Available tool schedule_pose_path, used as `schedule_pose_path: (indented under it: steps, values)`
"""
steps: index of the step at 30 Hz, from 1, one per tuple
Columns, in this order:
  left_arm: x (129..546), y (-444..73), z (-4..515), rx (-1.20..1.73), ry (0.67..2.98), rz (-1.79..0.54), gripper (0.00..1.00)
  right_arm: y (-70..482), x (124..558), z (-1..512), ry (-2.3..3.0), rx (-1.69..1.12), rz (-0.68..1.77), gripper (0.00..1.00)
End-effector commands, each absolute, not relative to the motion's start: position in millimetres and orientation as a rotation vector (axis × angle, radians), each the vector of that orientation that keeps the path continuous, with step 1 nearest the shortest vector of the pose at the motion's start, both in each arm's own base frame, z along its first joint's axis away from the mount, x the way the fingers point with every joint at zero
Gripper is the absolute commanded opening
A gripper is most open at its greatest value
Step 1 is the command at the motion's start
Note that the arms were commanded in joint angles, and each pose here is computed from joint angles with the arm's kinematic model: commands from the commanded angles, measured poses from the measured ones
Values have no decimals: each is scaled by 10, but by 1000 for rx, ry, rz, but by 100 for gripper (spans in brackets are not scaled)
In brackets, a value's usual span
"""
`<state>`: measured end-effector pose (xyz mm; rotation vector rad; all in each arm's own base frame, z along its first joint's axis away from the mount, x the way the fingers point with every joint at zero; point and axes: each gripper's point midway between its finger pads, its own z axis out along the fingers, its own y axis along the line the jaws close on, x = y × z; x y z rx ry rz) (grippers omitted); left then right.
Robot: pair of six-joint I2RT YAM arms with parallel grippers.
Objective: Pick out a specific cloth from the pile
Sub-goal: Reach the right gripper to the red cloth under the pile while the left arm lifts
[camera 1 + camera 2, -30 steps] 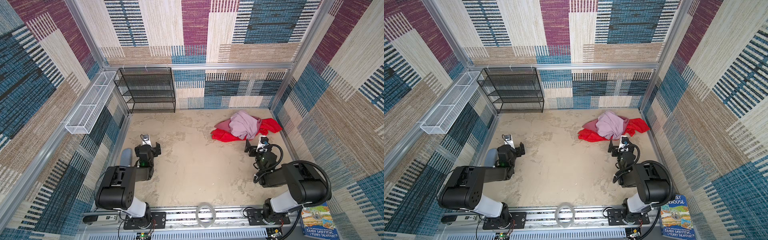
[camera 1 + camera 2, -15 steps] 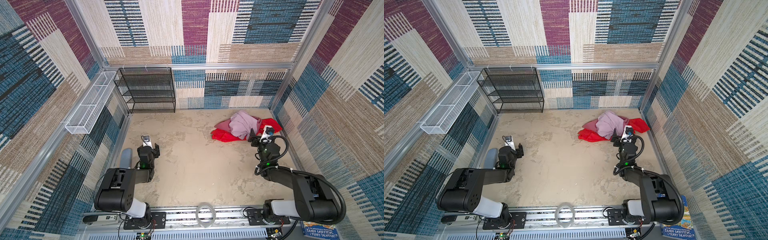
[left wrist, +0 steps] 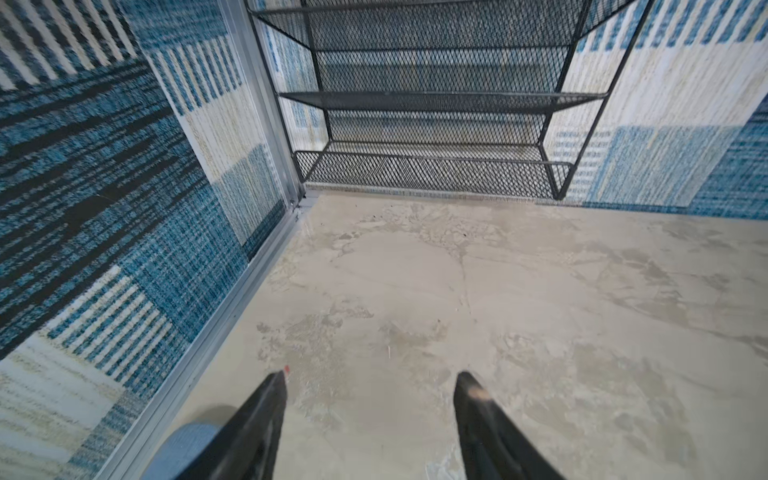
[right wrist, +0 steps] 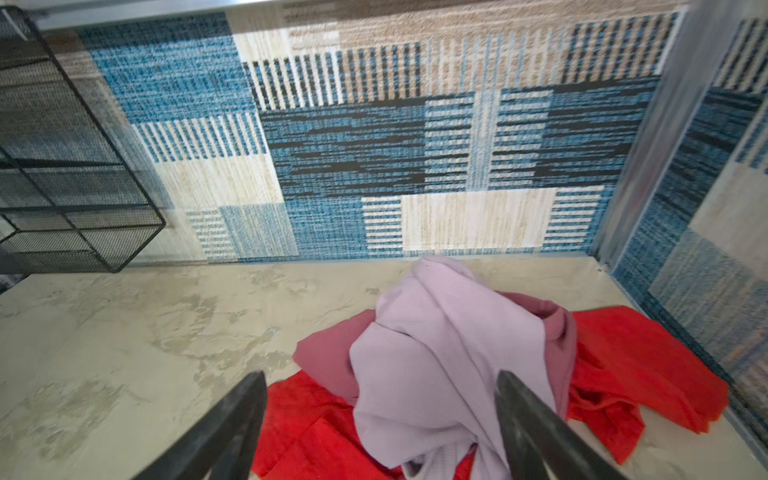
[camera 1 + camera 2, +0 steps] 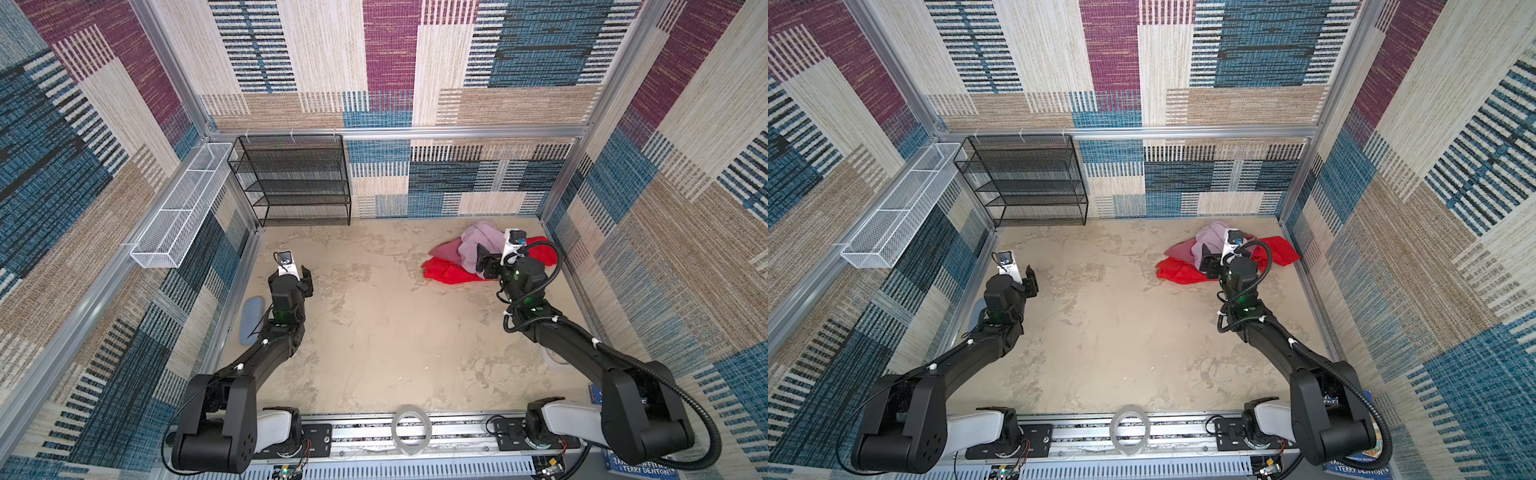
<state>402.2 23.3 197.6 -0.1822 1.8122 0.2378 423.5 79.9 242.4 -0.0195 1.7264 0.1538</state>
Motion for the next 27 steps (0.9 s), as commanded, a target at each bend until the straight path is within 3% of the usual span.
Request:
schedule_pose_path:
  steps: [1, 13, 27]
  values:
    - [4020, 169, 1901, -228, 1929, 197, 67, 1071, 4336, 2161, 1876, -73, 187, 85]
    - [4079, -445, 2005, -165, 2044, -34, 67, 1996, 4624, 1343, 2159, -230, 235, 63]
    - [4059, -491, 1960, -143, 2073, -36, 67, 2162, 4800, 895, 2298, -226, 205, 61]
